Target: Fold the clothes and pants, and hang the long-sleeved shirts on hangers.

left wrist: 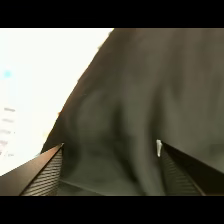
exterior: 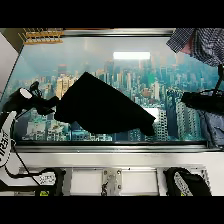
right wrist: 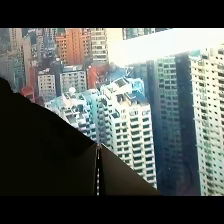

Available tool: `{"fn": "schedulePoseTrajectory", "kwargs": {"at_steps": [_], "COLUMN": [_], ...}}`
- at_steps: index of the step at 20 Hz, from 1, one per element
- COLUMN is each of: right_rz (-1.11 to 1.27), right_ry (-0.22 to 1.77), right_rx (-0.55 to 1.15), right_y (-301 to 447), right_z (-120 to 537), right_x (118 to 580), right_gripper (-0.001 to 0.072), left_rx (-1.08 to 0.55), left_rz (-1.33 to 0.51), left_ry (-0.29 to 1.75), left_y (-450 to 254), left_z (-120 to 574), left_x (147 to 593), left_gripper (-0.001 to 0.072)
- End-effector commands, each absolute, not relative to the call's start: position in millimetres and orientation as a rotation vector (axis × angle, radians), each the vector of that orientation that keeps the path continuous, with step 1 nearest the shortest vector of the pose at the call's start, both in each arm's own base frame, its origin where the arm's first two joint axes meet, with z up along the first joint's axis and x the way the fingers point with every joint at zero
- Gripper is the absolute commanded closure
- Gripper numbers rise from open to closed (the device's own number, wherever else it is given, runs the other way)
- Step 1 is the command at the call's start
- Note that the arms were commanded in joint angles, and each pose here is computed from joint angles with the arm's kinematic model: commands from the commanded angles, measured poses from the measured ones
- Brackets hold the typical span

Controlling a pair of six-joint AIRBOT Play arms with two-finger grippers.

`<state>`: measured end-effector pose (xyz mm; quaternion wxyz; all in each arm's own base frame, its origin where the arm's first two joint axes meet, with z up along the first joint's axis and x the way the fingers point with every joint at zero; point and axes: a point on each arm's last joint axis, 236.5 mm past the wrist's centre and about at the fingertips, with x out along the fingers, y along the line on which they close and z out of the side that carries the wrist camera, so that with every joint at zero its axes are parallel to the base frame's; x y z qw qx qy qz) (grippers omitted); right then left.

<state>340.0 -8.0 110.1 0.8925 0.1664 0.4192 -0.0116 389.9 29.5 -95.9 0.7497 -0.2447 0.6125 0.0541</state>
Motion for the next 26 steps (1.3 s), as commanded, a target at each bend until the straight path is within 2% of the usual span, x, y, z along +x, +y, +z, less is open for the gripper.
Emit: {"fn": "schedulePoseTrajectory", "kwargs": {"at_steps": [1,5,6,7,8,10,12,14,16,19,20,21,22,23,26], "right_rz": [-0.016,-0.015,-0.015,-0.016,-0.015,-0.015,-0.014,-0.013,-0.012,-0.013,-0.013,-0.013,-0.013,-0.013,-0.013], "right_ry": [0.880,0.879,0.879,0.880,0.879,0.880,0.887,0.894,0.897,0.897,0.897,0.897,0.897,0.897,0.897], "right_rx": [0.361,0.361,0.361,0.361,0.361,0.361,0.361,0.361,0.361,0.361,0.361,0.361,0.361,0.361,0.361], "right_y": [-5,-4,-4,-5,-4,-5,-4,-4,-3,-3,-3,-3,-3,-3,-3], "right_z": [106,106,106,106,106,106,105,104,104,104,104,104,104,104,104], "right_x": [338,339,339,339,339,338,337,336,335,335,335,335,335,335,335], "right_gripper": [0.0699,0.0700,0.0700,0.0699,0.0700,0.0700,0.0700,0.0699,0.0700,0.0700,0.0700,0.0700,0.0700,0.0699,0.0700], "left_rx": [-0.516,-0.459,-0.460,-0.456,-0.453,-0.425,-0.348,-0.264,-0.254,-0.246,-0.244,-0.248,-0.254,-0.248,-0.252], "left_rz": [0.114,0.056,0.050,0.044,0.038,0.040,0.040,-0.016,-0.073,-0.103,-0.106,-0.111,-0.105,-0.092,-0.028], "left_ry": [1.344,1.347,1.358,1.360,1.355,1.347,1.363,1.453,1.583,1.625,1.597,1.553,1.497,1.424,1.241], "left_y": [24,0,-5,-6,-6,1,10,4,-11,-22,-24,-26,-26,-23,1], "left_z": [-114,-113,-114,-112,-107,-89,-68,-52,-39,-24,-21,-15,-9,-2,18], "left_x": [394,411,413,414,415,407,374,312,240,179,175,178,188,207,285], "left_gripper": [0.0079,0.0100,0.0240,0.0636,0.0702,0.0702,0.0702,0.0702,0.0702,0.0701,0.0651,0.0247,0.0065,0.0088,0.0088]}}
